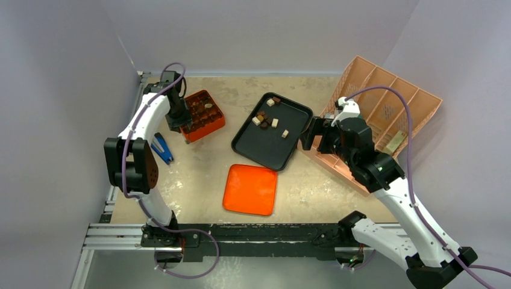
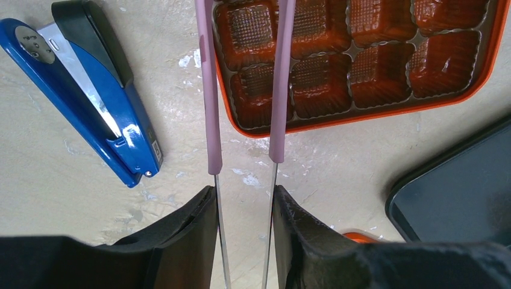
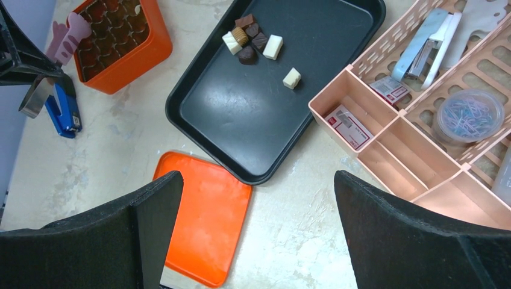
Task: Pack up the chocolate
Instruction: Place the fake chocolate in the packing box.
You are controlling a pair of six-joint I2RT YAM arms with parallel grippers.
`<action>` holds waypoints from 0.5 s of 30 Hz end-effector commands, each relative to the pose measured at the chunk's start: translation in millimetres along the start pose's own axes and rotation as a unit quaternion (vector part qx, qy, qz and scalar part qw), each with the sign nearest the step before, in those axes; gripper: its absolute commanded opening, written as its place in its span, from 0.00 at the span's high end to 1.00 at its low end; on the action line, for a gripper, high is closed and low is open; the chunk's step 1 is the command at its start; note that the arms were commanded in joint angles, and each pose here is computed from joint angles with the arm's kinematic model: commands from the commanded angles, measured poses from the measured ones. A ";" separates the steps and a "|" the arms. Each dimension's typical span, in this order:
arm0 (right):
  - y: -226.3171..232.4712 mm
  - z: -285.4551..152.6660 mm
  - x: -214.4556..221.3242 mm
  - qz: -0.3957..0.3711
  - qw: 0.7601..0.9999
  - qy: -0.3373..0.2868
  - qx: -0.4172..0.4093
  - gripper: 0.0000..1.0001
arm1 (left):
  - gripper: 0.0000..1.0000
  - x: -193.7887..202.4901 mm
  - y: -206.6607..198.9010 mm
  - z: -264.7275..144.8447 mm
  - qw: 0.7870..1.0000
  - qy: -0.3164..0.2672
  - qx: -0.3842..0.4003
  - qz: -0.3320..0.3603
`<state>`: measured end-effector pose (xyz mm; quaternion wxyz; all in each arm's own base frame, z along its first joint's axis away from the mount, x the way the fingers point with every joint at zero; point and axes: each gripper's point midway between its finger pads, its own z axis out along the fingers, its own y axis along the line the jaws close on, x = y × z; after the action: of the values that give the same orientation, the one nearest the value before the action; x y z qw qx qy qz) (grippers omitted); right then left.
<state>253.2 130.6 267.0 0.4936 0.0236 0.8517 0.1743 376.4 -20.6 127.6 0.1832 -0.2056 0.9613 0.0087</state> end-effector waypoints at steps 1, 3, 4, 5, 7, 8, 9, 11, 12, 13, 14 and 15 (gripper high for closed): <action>8.3 -8.6 -29.4 0.006 0.999 -0.044 -0.008 0.03 | 0.64 -23.0 -4.4 -34.3 0.998 -0.052 0.030 0.002; 8.5 -10.1 -30.2 0.007 0.999 -0.045 -0.009 0.03 | 0.64 -22.6 -8.2 -40.5 0.998 -0.053 0.046 0.009; 8.1 -10.9 -30.1 0.007 0.999 -0.045 -0.008 0.03 | 0.65 -21.3 -11.6 -43.8 0.997 -0.053 0.057 0.013; 7.7 -11.8 -30.2 0.007 0.999 -0.046 -0.008 0.03 | 0.65 -20.4 -15.2 -48.1 0.996 -0.053 0.069 0.017; 6.6 -13.6 -30.9 0.009 0.999 -0.048 -0.006 0.03 | 0.65 -18.4 -22.1 -56.2 0.994 -0.058 0.086 0.028; 5.7 -14.0 -30.9 0.009 0.999 -0.048 -0.004 0.03 | 0.65 -17.2 -26.0 -60.7 0.993 -0.062 0.091 0.036; 4.8 -14.7 -31.0 0.009 0.999 -0.049 -0.002 0.03 | 0.66 -16.3 -30.1 -65.1 0.992 -0.067 0.096 0.044; 2.9 -15.7 -31.0 0.010 0.999 -0.049 0.003 0.03 | 0.66 -11.4 -40.0 -73.5 0.990 -0.071 0.105 0.063; 2.2 -16.0 -30.6 0.010 0.999 -0.049 0.004 0.03 | 0.65 -8.3 -47.2 -78.2 0.988 -0.071 0.115 0.074; 1.5 -16.6 -30.6 0.010 0.999 -0.050 0.006 0.03 | 0.66 -4.4 -56.0 -83.6 0.986 -0.072 0.125 0.087; 0.9 -16.9 -30.6 0.011 0.999 -0.050 0.006 0.03 | 0.65 -0.8 -63.4 -87.9 0.984 -0.074 0.130 0.100; 0.8 -17.8 -30.8 0.011 0.999 -0.051 0.006 0.03 | 0.66 2.2 -71.2 -93.4 0.981 -0.078 0.134 0.113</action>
<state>253.8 125.7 273.1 0.5018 0.0312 0.8482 0.1667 369.5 -58.8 174.3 0.2286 -0.1347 0.9629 -0.0488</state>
